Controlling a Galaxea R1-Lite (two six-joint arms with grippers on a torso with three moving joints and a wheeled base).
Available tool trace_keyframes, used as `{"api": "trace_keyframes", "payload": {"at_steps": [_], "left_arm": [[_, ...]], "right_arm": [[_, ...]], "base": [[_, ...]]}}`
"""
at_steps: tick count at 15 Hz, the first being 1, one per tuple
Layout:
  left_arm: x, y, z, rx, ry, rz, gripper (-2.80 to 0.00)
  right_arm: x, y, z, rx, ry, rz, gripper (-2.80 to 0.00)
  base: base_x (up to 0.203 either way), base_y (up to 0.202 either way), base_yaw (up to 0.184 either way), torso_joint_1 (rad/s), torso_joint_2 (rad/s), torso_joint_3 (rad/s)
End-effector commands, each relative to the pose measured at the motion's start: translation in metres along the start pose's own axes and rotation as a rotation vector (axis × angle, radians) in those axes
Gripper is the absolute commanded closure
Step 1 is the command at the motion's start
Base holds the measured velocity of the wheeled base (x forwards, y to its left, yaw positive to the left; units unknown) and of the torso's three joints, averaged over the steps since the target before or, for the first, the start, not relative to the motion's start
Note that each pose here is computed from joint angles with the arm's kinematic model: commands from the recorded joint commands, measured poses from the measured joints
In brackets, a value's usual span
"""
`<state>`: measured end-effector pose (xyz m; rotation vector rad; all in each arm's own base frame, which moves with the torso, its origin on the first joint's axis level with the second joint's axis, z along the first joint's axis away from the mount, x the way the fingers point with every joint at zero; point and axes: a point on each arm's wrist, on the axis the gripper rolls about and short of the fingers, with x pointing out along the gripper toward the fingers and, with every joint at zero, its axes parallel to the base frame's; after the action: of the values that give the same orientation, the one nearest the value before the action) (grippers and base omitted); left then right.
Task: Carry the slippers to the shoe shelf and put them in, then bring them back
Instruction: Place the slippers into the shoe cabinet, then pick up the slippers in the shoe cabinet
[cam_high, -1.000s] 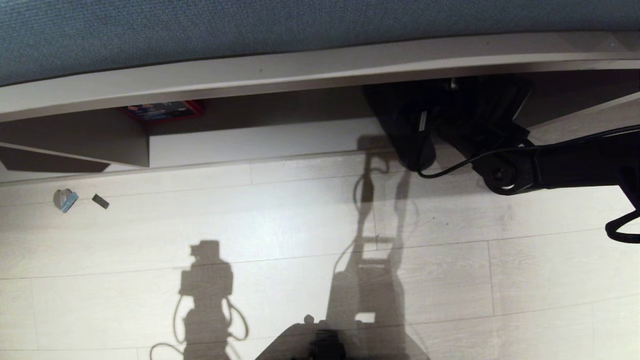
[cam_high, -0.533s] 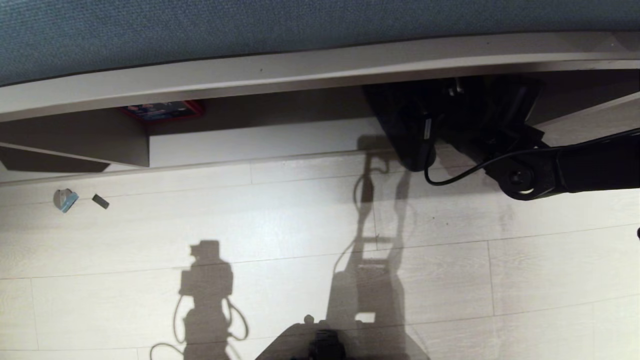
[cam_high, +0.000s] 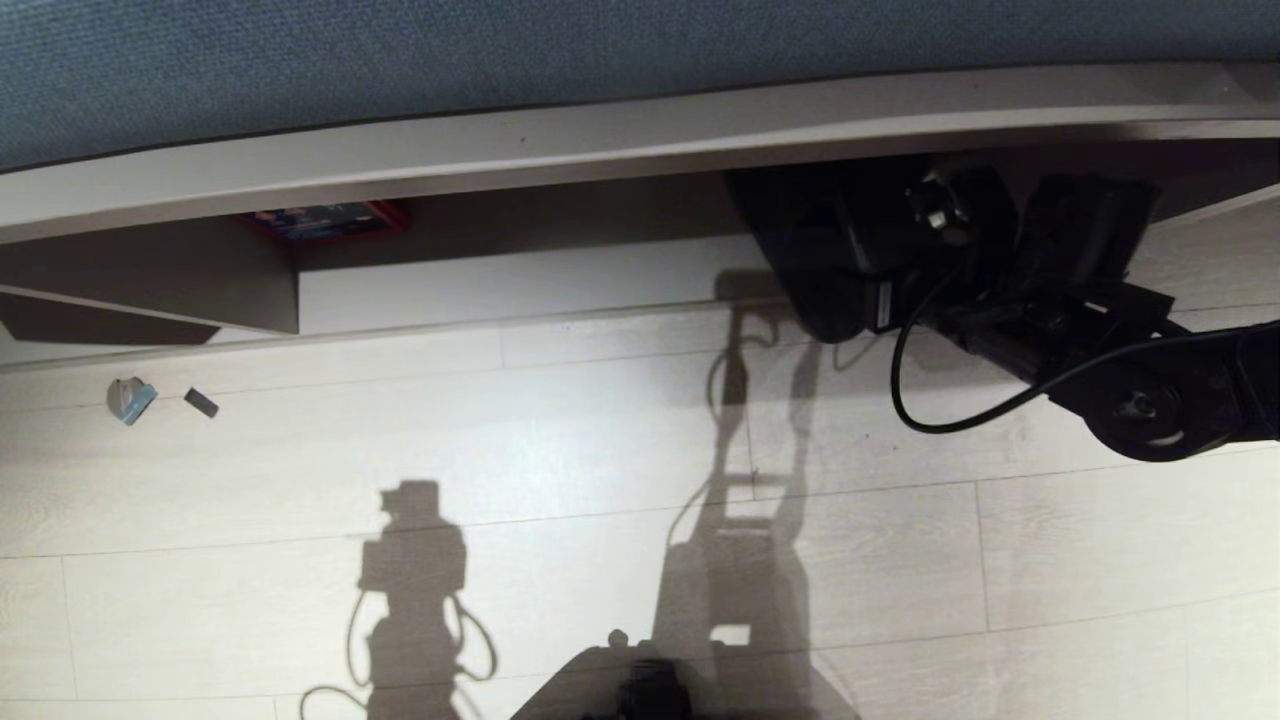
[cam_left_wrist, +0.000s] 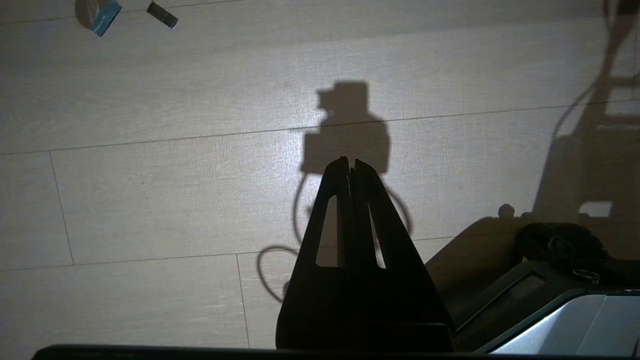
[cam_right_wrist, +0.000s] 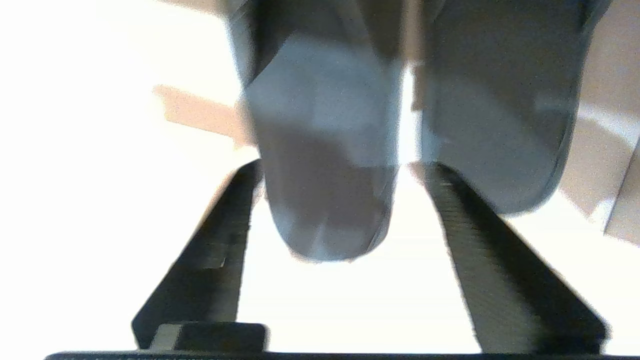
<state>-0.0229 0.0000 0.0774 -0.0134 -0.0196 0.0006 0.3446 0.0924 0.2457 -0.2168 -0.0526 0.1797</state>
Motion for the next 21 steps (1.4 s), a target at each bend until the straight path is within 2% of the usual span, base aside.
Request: {"api": "trace_keyframes", "payload": {"at_steps": [1,7,14,19,21], "left_arm": [[0.000,0.000,-0.002,0.000,0.006,-0.001,0.00],[0.000,0.000,-0.002,0.000,0.006,0.000,0.00],[0.000,0.000,-0.002,0.001,0.006,-0.001,0.00],[0.000,0.000,-0.002,0.001,0.006,-0.001,0.00],[0.000,0.000,-0.002,0.000,0.006,-0.001,0.00]], "right_arm": [[-0.033,0.001,0.010,-0.001,-0.015,0.015,0.00],[-0.092,0.005,0.018,-0.005,-0.020,0.054,0.00],[-0.203,-0.016,0.040,0.016,-0.013,0.084,0.00],[-0.284,-0.031,0.051,0.043,-0.039,0.043,0.00],[-0.319,-0.037,0.051,0.070,-0.011,0.041,0.00]], "base": [[0.000,0.000,0.000,0.000,0.00,0.000],[0.000,0.000,0.000,0.000,0.00,0.000],[0.000,0.000,0.000,0.000,0.00,0.000],[0.000,0.000,0.000,0.000,0.00,0.000],[0.000,0.000,0.000,0.000,0.00,0.000]]}}
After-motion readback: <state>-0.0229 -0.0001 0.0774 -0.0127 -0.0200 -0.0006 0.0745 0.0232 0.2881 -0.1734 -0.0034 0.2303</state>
